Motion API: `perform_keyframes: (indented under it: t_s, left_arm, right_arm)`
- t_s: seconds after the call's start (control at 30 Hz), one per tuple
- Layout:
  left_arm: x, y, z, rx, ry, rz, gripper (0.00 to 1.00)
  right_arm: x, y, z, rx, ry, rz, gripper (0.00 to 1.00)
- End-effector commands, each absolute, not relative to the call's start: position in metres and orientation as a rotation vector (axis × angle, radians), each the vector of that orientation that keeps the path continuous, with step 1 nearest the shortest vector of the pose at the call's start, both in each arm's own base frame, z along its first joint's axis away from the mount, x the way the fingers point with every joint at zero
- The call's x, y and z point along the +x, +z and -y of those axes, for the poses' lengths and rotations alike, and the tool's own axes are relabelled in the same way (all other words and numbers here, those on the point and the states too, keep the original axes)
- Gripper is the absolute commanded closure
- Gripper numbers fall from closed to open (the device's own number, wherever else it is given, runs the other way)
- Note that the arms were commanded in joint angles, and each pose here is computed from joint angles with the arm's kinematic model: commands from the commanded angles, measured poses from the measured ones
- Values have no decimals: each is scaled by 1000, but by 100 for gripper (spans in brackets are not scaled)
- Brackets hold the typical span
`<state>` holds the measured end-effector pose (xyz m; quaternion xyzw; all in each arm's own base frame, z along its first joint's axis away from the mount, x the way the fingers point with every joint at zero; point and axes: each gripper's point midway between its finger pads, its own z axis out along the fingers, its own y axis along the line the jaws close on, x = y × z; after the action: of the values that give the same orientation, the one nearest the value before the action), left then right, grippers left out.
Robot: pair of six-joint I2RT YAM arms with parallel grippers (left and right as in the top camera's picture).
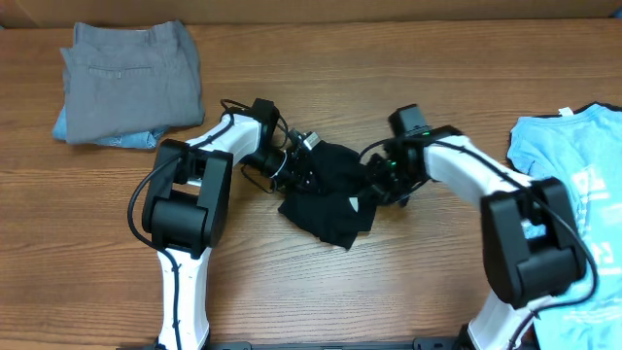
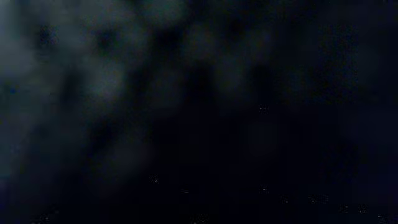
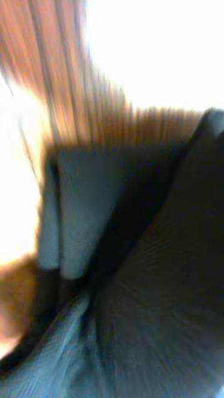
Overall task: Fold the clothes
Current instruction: 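Carry the black shirt left and place it on the grey clothes stack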
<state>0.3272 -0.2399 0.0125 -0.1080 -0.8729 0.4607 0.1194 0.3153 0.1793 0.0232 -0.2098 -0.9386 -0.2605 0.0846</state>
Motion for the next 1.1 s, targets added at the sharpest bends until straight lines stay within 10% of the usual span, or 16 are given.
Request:
perform_keyframes:
  t_s: [0.0,0.67,1.07]
  left_arm:
    - [330,-1,220,-278,1246,2589,96]
    - [529,207,52,15,1614,3290,96]
    - [559,169,-125,738,893,3660,96]
  right_arm:
    - [347,78,-159,-623,-894,2964,78]
    - [358,130,-133,-697,-970,3085,78]
    - [346,123,-127,-723,-886,3054,78]
